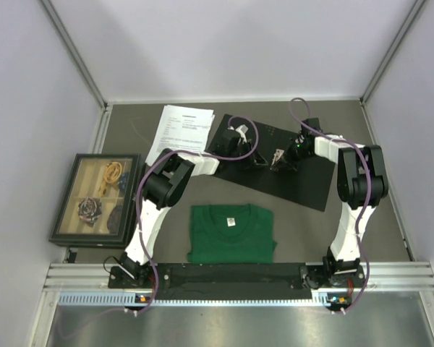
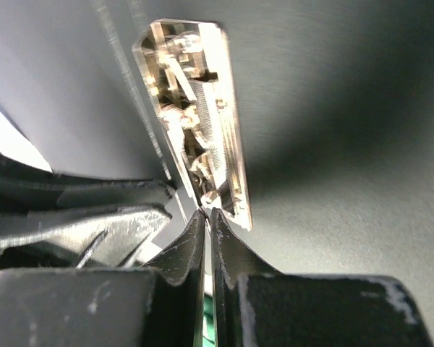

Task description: Put the files into the folder

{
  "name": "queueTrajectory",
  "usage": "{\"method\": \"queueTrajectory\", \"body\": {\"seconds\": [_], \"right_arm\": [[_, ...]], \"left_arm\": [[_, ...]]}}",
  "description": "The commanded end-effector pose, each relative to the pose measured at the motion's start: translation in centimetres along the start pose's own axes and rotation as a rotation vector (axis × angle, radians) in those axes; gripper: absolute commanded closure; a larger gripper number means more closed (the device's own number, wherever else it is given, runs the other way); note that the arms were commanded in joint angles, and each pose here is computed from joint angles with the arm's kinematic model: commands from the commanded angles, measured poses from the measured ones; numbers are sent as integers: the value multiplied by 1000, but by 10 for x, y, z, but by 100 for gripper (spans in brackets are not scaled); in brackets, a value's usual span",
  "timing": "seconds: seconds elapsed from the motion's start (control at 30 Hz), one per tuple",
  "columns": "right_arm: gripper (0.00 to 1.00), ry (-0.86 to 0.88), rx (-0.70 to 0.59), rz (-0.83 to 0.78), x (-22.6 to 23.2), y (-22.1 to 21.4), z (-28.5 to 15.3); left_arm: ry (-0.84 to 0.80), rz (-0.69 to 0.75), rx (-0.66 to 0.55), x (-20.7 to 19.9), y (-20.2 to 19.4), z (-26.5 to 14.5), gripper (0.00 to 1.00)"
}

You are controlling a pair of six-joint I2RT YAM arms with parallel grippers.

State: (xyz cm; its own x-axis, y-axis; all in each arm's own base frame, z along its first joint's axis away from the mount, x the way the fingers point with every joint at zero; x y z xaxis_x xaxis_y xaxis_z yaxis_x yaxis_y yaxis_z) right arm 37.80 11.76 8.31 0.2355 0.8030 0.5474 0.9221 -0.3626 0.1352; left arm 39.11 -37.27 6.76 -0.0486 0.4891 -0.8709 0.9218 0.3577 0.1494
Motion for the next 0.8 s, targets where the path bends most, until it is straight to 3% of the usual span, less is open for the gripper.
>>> {"method": "queueTrajectory", "body": {"seconds": [0.0,0.17,0.27,0.47,0.67,0.77], "right_arm": [[100,-60,65,-136,-21,-15,-1],[100,-79,84,-302,-5,2,-7],[100,-189,135,-349,-10,6,-10],[100,-290,174,-329,-25,-1,-12],[100,-107,89,-376,-1,15,-25],[100,-27,43,-402,17,28,-35]], "left_arm": [[174,-117,41,63,-16,-5,70],[151,-50,31,46,-11,-7,69],[166,-5,14,34,-7,-12,68],[164,15,16,25,-7,-13,67],[156,27,28,26,-11,-14,64],[120,50,32,18,-12,-16,55]]}}
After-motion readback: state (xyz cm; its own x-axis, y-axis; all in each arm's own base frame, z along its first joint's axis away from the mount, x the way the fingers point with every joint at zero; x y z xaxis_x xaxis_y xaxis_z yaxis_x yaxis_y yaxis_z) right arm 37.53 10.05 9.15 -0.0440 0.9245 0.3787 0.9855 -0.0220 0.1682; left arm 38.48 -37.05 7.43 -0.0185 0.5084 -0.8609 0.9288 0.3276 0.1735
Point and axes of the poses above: each gripper's point midway between its finger pads, its own z axis out along the fingers, its own x axis along the line the jaws close on, y = z × x, the point moved 7 cm from there along -z, back along the fingers, and after that the axes turned 13 degrees about -z, right-handed, at the moved point
